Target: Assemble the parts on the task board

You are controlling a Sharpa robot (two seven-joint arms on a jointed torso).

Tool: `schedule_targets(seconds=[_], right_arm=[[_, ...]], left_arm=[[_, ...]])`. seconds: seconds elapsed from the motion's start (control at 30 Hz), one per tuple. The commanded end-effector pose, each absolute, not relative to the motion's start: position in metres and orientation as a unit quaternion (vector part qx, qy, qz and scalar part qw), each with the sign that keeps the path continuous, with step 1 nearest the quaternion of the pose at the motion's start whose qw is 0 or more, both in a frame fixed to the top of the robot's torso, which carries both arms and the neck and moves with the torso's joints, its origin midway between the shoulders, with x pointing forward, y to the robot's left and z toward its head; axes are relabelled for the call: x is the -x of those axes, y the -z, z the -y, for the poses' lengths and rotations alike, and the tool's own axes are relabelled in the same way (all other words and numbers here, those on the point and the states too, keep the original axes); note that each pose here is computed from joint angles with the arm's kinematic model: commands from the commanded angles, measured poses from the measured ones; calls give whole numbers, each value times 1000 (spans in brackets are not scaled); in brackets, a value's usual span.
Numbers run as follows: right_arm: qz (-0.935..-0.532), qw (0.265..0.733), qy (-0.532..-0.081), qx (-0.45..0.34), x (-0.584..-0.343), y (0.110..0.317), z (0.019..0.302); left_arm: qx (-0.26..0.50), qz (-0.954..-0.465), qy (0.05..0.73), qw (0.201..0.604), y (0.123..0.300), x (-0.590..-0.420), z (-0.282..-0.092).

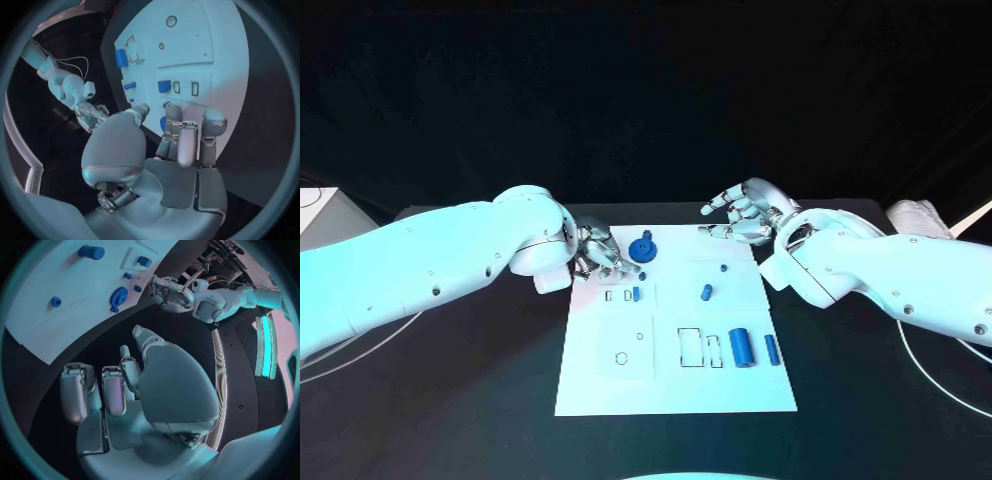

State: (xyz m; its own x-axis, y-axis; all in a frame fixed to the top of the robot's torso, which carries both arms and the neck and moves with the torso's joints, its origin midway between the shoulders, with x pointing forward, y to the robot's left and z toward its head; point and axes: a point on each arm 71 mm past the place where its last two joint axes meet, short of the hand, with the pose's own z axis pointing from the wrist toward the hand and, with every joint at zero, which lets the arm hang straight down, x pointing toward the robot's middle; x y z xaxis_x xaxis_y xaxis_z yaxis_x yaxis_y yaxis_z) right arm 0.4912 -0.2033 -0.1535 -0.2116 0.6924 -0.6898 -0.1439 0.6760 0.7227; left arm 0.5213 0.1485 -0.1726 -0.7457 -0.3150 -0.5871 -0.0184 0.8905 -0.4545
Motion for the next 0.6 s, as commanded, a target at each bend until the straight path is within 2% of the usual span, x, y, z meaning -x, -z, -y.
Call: schedule_targets(seconds=[0.03, 0.6], right_arm=[[-697, 593, -349, -200, -491, 154, 203], [-700, 590, -351, -198, -493, 155, 198]], left_arm=[[64, -924, 189, 326, 177, -520, -143], [47, -934, 174, 308, 185, -524, -125]])
